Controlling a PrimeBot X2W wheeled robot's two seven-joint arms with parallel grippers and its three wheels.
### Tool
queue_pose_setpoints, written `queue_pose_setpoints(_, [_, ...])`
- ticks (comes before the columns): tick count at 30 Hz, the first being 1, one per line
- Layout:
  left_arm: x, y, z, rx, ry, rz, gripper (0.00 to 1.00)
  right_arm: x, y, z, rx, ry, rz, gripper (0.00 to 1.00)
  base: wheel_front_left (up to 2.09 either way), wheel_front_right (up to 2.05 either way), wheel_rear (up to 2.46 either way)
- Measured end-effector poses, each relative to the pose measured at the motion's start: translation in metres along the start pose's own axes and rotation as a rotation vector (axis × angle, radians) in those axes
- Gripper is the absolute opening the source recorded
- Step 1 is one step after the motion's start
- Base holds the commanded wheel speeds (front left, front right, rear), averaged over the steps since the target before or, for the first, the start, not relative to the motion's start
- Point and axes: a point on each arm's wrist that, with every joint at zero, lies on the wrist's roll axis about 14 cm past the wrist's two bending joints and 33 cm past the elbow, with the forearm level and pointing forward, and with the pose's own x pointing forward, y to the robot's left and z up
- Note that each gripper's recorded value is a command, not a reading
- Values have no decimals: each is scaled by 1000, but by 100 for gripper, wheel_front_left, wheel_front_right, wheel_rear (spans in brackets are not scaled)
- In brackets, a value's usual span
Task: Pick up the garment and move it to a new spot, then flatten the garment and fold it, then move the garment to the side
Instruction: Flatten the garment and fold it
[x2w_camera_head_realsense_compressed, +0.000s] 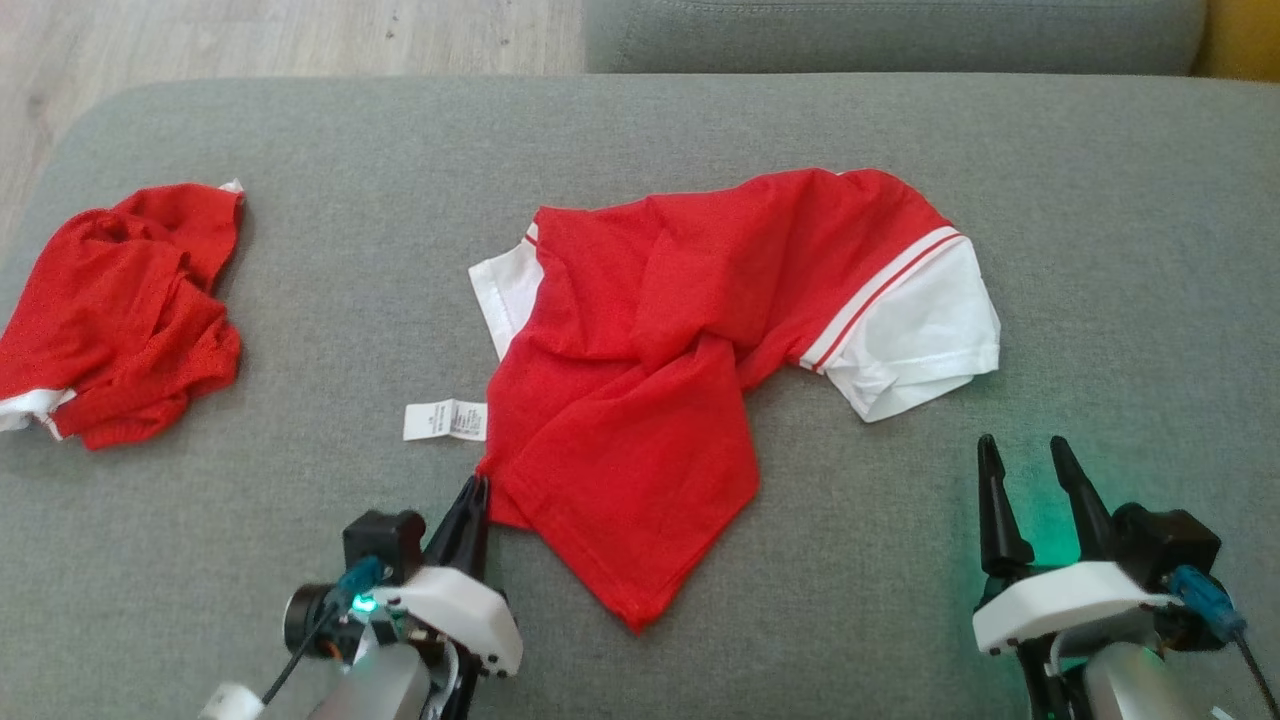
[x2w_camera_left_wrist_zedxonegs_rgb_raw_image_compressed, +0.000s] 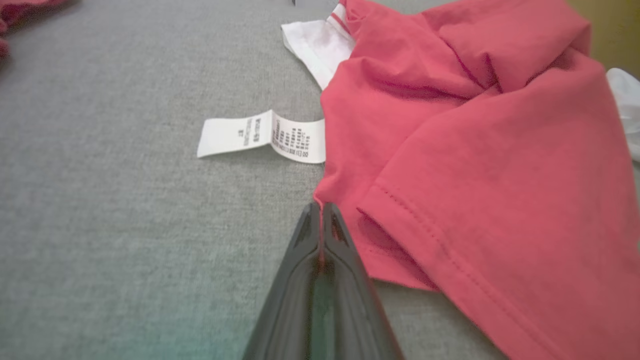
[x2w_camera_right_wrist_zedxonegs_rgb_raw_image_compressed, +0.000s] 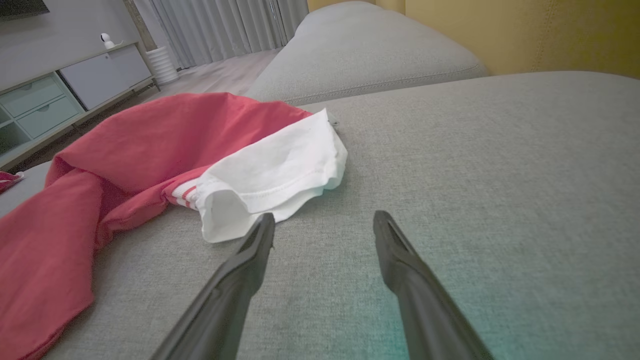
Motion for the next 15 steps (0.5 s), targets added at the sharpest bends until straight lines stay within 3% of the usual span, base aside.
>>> queue_pose_setpoints(6, [8,7,42,95,-98,-14,0,4,5,7,-3,-18,14,100,0,0,0])
queue_pose_setpoints(12, [25,30,194,344,-380,-14,0,4,8,4,-2,-9,23,100,0,0,0])
queue_pose_setpoints(15, [31,32,248,429,-445,-15,0,6,6,6,9,-15,17,100,0,0,0])
